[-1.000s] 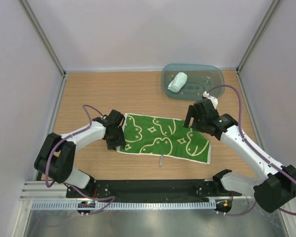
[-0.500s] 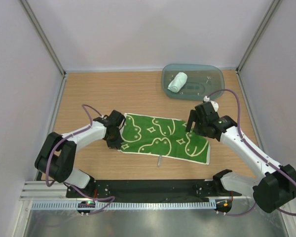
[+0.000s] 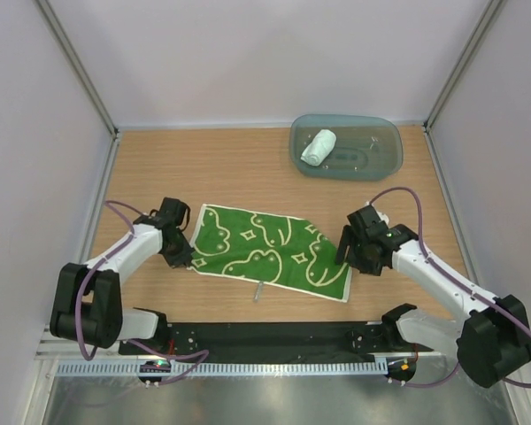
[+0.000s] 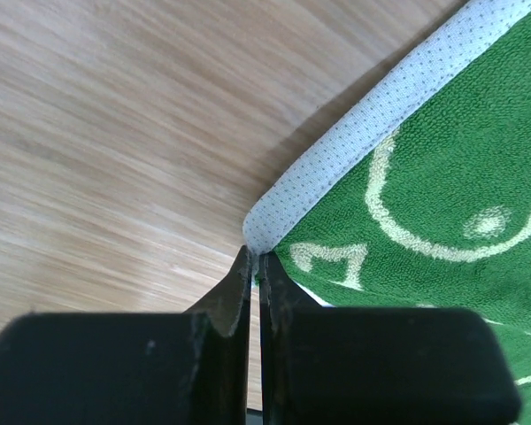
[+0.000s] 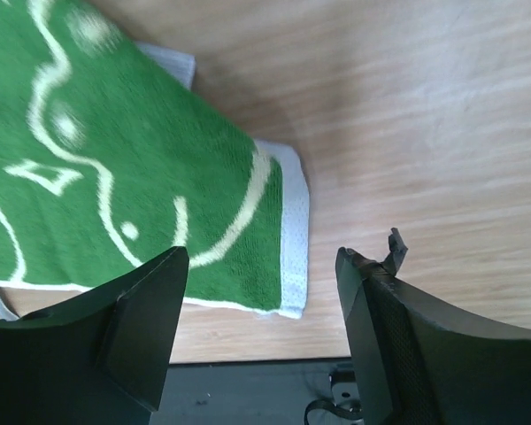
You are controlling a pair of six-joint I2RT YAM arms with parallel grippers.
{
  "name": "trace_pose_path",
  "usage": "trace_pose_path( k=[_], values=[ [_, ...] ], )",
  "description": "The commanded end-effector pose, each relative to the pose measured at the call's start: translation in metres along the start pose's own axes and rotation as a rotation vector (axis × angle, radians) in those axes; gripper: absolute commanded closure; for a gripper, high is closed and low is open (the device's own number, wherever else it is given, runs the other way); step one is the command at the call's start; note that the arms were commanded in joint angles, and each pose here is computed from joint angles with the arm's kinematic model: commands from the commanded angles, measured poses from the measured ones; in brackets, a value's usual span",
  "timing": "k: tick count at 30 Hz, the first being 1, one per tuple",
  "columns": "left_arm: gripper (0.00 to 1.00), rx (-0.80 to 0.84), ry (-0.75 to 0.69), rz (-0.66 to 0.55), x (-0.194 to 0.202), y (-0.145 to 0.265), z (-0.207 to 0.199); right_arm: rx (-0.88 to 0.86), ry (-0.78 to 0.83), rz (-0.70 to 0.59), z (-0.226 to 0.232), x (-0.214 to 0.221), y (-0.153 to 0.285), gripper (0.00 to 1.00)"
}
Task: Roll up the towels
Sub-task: Flatten the towel
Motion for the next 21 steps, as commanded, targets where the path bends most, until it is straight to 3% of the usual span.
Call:
trace_pose_path(
  k=[1,8,21],
  values=[
    [1.00,0.029,0.028,-0.001,0.002,0.000,-0.001,-0.055,-0.023,0.074,0.005,0.020,0.001,0.27],
    [1.00,0.060,0.041,0.004,0.006,-0.004,-0.002,-0.025,-0.007,0.150,-0.007,0.059,0.003,0.28],
    [1.00,0.066,0.041,-0.008,0.009,-0.004,0.000,0.054,-0.026,0.174,-0.024,0.070,-0.011,0.42]
  ],
)
Point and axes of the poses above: each gripper's point midway between its finger pads, its own y axis back along the fingers, its own z axis along the line the jaws close on, x = y × z, the point moved 7 cm from there along y, back along the fingers, and after that the axes turned 8 degrees about -y, right-handed, at the moved point
